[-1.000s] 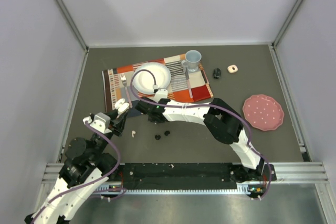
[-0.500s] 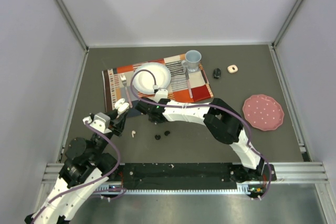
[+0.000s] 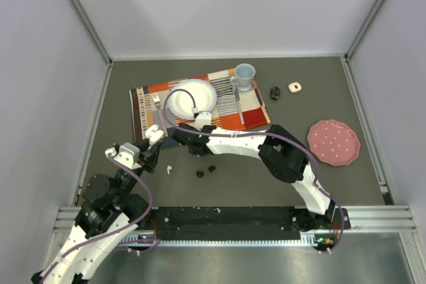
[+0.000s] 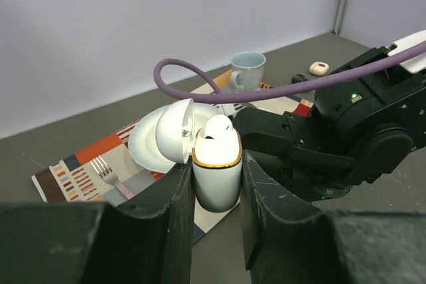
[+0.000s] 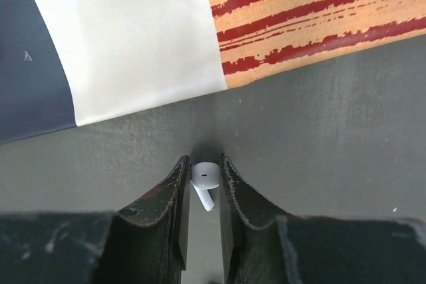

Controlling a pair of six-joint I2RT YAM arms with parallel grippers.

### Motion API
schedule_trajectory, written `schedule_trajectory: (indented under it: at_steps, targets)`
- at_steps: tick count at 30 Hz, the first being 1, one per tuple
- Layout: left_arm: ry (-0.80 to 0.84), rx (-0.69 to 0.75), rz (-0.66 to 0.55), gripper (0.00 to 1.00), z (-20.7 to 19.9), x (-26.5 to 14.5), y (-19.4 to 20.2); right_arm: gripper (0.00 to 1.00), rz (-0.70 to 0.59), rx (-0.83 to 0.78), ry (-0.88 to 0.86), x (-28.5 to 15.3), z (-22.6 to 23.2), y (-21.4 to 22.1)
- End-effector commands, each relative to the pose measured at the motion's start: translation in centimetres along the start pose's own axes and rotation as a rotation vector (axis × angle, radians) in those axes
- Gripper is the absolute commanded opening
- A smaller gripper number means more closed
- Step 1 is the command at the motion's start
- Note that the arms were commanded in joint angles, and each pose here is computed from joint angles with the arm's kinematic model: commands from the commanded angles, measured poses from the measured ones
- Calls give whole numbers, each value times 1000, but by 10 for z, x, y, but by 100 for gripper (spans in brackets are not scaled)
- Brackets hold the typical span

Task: Insert the wireless bluetooth earbuds into the charging case
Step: Pick up the left earbud from the center of the board.

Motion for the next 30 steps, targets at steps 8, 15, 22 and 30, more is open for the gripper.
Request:
schedule_trajectory:
  at_steps: [8, 15, 22, 30]
  targets:
    - [30, -48, -234, 0, 2, -27, -30, 0, -342, 107, -214, -77, -30, -45]
    - [91, -65, -242, 0, -4, -23, -29, 0, -525, 127, -268, -121, -58, -51]
    - [147, -119, -289, 0, -12, -14, -24, 0, -733, 210, -406, -177, -87, -63]
    - [289, -155, -329, 0, -27, 2, -18, 0, -864, 335, -578, -228, -115, -71]
Point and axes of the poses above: each gripper's point midway between its finger pads, its own x axis out along the fingers, its own z axis along the line the jaws close on, y = z × x, the point moved 10 cm from there along -x, back along the fingers, and after that the axes turned 6 degrees about -x, right-handed, at the moved point
